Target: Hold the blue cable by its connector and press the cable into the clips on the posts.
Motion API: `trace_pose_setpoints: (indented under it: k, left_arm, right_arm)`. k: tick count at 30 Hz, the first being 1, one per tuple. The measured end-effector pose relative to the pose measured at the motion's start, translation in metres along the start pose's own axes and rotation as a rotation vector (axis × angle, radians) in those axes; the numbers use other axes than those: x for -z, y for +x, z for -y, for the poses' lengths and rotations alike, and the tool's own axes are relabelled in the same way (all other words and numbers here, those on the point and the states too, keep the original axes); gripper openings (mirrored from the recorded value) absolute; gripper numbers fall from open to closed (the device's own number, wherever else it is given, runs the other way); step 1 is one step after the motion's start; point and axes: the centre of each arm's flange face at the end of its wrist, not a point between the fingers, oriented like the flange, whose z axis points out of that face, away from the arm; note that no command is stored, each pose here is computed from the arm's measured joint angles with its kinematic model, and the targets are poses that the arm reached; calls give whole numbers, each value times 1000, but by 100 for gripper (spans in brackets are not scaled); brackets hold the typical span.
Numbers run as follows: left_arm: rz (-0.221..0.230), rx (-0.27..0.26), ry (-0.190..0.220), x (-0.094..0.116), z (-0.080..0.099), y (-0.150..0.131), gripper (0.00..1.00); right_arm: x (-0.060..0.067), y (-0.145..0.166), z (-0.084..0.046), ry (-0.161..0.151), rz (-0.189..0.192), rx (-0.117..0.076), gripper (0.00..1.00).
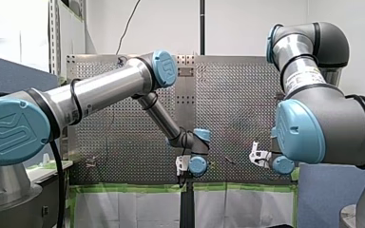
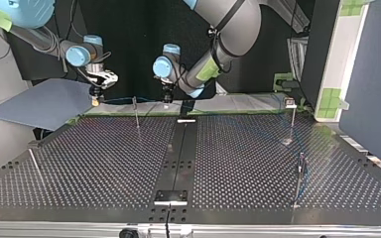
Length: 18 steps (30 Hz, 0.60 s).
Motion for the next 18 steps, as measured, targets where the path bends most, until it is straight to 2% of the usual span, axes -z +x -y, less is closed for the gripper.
trace_pose_setpoints:
  k: [18]
  left_arm:
    - [23,27,40,-4,15,-9,0]
  right_arm:
    - [-13,14,-26,-39,-32,-37,0]
